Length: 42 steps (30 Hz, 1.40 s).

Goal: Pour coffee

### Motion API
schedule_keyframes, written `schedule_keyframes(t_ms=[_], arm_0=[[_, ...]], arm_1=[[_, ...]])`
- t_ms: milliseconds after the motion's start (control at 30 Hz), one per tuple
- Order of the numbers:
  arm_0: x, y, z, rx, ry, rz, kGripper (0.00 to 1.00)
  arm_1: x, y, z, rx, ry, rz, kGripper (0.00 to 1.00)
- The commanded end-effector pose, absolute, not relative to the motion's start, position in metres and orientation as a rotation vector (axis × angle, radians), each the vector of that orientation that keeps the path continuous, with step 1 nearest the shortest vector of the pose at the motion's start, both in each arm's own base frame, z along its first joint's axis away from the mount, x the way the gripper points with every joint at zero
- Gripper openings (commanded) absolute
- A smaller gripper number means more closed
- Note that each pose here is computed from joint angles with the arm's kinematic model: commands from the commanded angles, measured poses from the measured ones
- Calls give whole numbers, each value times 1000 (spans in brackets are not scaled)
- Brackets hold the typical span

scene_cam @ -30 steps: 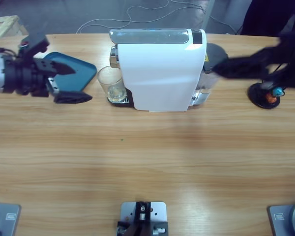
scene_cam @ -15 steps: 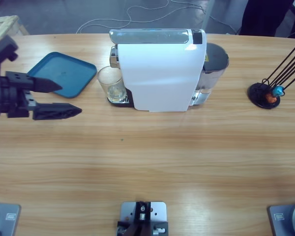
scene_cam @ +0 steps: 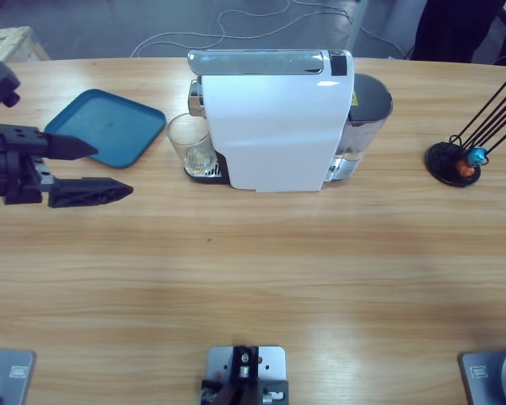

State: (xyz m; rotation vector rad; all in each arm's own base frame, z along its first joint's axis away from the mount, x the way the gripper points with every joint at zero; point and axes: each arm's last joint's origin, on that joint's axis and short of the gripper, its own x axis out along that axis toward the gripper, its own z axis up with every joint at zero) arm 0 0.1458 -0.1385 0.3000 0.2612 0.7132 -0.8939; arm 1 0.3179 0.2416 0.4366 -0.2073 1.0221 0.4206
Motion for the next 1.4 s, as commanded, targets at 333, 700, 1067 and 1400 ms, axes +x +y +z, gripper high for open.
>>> schedule_keyframes(t_ms=[333, 700, 1067, 1400], arm_0=[[146, -141, 283, 285, 772, -892, 982], [149, -143, 281, 287, 775, -892, 982], [152, -145, 280, 290, 778, -894, 982], [155, -148, 278, 293, 785, -896, 982]], arm_1=[[348, 259, 392, -211, 1139, 392, 0], [362, 250, 380, -207, 1166, 349, 0], [365, 251, 369, -223, 1196, 347, 0], [366, 254, 361, -224, 1221, 364, 0]])
